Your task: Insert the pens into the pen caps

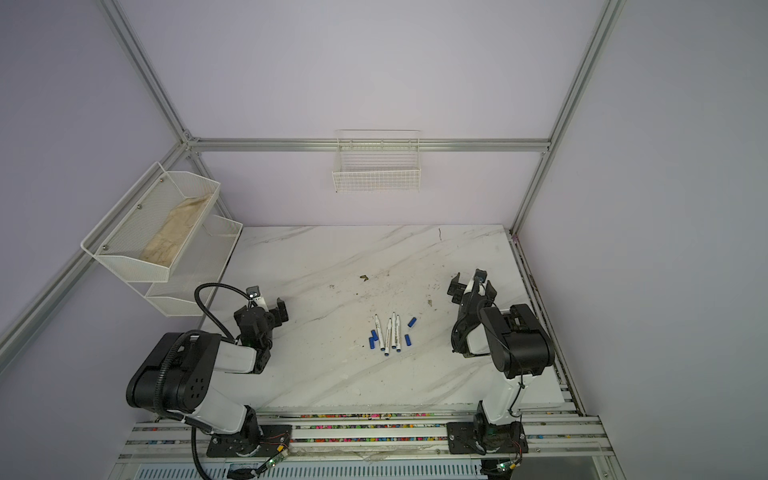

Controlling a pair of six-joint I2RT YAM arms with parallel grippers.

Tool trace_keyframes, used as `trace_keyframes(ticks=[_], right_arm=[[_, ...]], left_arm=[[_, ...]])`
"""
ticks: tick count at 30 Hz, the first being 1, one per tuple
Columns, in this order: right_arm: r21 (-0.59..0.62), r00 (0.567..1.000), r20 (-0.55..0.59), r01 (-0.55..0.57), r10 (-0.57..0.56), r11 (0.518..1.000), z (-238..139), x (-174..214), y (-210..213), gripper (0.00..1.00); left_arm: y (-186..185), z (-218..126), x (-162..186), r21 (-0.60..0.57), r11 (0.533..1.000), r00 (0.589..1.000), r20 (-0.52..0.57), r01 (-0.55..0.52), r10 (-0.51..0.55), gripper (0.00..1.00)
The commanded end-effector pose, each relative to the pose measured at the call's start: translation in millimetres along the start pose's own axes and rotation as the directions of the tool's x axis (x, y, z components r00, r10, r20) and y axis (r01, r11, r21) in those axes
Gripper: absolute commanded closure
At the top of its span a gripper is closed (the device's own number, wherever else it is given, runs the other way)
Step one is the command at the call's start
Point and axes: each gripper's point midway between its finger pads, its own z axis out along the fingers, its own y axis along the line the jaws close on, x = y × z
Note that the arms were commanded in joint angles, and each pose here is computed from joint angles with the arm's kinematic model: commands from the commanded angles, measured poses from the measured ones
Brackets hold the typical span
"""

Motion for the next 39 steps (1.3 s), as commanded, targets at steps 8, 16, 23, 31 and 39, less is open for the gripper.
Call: trace_keyframes(ticks=[8,16,23,31,39], right_arm=[[0.019,0.999,0.047,-0.007,0.006,1.000,1,-14,-3,0.03],[0.005,0.999,0.051,-0.005,0.005,1.000,1,-14,-1,0.05],[0.116,0.999,0.037,-0.002,-0.003,0.993,-4,-41,-5,0.26],[0.262,0.999,-0.022,-0.023,0.030,0.965,-23,-57,22,0.41],[0.231,0.985,-0.079,-0.130,0.151,0.964,-41,-66,48,0.40]], left_arm=[[-2,9,-41,-0.018,0.999,0.994,0.109,0.027,-0.025,0.00],[-2,8,-41,-0.021,0.999,0.994,0.110,0.028,-0.026,0.00],[-5,2,-57,-0.062,0.998,0.994,0.106,-0.019,0.026,0.00],[-37,-28,-107,-0.097,0.988,0.977,0.168,-0.117,0.133,0.00],[-102,-51,-103,0.033,0.997,0.997,-0.023,0.071,-0.071,0.00]])
